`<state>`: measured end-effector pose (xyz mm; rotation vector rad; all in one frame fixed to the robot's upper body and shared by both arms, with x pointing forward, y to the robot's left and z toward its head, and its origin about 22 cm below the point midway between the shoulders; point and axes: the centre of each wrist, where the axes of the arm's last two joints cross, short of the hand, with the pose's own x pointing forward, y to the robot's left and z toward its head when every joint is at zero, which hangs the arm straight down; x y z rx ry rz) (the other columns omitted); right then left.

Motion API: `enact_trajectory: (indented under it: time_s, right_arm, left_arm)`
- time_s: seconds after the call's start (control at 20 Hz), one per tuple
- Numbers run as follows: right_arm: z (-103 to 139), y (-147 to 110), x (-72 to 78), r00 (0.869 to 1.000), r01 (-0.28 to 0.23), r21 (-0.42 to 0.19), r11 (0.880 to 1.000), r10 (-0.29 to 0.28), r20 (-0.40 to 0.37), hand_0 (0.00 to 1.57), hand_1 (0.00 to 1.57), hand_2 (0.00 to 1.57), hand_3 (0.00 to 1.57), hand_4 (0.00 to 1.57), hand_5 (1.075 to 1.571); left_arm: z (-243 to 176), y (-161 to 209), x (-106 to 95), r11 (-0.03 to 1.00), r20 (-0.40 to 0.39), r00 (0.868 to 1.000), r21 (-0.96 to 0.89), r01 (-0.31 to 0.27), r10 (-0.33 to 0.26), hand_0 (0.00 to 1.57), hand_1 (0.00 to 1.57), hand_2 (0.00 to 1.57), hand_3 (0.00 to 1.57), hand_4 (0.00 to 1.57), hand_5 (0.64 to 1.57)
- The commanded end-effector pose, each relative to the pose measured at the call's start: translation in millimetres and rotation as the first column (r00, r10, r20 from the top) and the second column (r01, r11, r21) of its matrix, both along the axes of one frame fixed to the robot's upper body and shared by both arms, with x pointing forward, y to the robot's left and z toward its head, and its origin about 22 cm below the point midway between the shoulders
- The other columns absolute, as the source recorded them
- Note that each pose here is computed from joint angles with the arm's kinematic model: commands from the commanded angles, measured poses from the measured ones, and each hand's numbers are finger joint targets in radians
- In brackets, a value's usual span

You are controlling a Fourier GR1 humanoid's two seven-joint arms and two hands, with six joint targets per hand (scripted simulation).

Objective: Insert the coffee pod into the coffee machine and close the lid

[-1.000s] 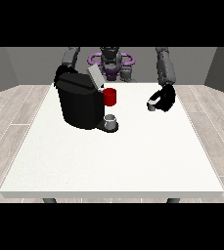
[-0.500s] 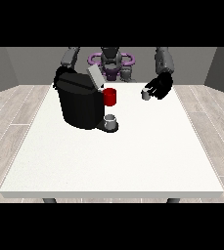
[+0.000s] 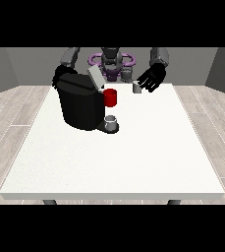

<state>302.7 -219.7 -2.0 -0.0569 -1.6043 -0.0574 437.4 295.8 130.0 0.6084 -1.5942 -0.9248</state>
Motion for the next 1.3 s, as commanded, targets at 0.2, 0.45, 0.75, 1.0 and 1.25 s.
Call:
enact_trajectory:
  time_s: [0.2,0.45,0.75,1.0,1.25]
  right_arm:
    - [19.9,16.9,10.7,0.997,-0.046,-0.004,0.999,0.046,0.064,0.0,0.0,0.0,0.0,0.5,1.571]
    - [23.3,18.5,8.3,0.994,-0.056,-0.016,0.998,0.058,0.09,0.0,0.0,0.0,0.0,0.49,1.571]
    - [42.6,19.8,21.0,0.993,-0.054,-0.033,0.998,0.058,0.107,0.0,0.0,0.0,0.0,0.5,1.571]
    - [47.5,0.3,16.5,0.993,-0.032,-0.031,0.999,0.035,0.114,0.0,0.0,0.0,0.0,0.48,1.571]
    - [37.9,17.4,12.3,0.99,-0.008,-0.017,1.0,0.01,0.137,0.0,0.0,0.0,0.0,0.52,1.571]
  left_arm:
    - [68.7,-1.6,14.2,0.997,0.08,0.994,-0.017,-0.073,0.074,1.25,1.25,1.29,1.24,0.51,1.571]
    - [77.8,-19.3,19.3,0.995,0.119,0.989,-0.058,-0.077,0.083,1.26,1.26,1.29,1.22,0.47,1.571]
    - [103.4,-35.9,23.0,0.999,0.149,0.988,-0.029,-0.047,0.05,1.28,1.28,1.33,1.26,0.52,1.571]
    - [104.8,-19.4,21.7,0.997,0.136,0.987,-0.011,-0.08,0.081,1.28,1.28,1.3,1.24,0.49,1.571]
    - [108.8,-30.6,24.5,0.996,0.129,0.988,-0.016,-0.085,0.086,1.28,1.28,1.31,1.22,0.5,1.571]
